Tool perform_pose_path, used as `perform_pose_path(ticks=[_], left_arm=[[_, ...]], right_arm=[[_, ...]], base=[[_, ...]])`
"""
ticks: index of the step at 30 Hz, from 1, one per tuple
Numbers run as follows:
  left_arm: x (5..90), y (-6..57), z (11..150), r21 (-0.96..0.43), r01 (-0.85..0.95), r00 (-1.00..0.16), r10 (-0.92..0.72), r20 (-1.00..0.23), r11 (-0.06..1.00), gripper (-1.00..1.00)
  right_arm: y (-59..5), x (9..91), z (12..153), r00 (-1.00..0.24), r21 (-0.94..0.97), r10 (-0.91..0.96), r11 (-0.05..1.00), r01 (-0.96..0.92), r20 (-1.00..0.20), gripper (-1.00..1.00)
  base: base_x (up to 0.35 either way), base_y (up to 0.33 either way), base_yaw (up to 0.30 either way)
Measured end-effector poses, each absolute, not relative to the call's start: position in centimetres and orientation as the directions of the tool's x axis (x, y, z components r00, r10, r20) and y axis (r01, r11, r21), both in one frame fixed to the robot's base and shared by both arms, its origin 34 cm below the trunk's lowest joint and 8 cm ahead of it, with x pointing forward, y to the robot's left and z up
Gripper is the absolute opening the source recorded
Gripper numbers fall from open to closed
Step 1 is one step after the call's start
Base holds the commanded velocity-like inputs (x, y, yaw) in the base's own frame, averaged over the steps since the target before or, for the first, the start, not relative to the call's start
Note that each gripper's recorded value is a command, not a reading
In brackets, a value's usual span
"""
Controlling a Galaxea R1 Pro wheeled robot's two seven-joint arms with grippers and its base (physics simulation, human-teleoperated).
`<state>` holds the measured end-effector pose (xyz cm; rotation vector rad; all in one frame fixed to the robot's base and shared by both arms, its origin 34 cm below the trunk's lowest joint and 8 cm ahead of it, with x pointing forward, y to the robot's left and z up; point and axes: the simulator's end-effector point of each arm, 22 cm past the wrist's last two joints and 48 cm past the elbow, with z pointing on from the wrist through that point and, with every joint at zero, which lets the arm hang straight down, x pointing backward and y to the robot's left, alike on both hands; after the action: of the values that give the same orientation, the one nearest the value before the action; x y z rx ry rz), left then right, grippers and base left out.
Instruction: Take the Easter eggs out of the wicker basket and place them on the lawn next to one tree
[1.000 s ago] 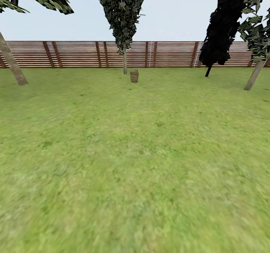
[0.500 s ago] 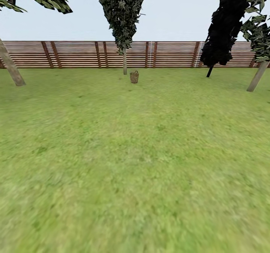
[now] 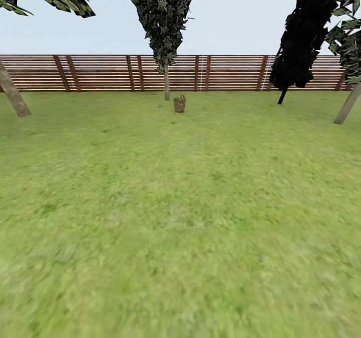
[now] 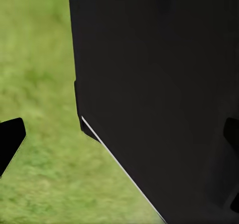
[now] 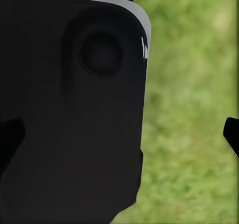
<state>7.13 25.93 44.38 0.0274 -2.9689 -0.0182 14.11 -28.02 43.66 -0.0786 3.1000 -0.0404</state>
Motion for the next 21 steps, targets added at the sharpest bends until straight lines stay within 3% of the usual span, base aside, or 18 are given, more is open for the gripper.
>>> perform_pose_path(ticks=[21], left_arm=[[7.11,25.93,44.38,0.014,-0.017,-0.985,-0.019,0.172,1.000,1.00]], right_arm=[[-28.02,14.11,43.66,-0.998,-0.027,-0.051,0.998,-0.050,-0.040,1.00]], base=[[0.326,0.000,0.000]])
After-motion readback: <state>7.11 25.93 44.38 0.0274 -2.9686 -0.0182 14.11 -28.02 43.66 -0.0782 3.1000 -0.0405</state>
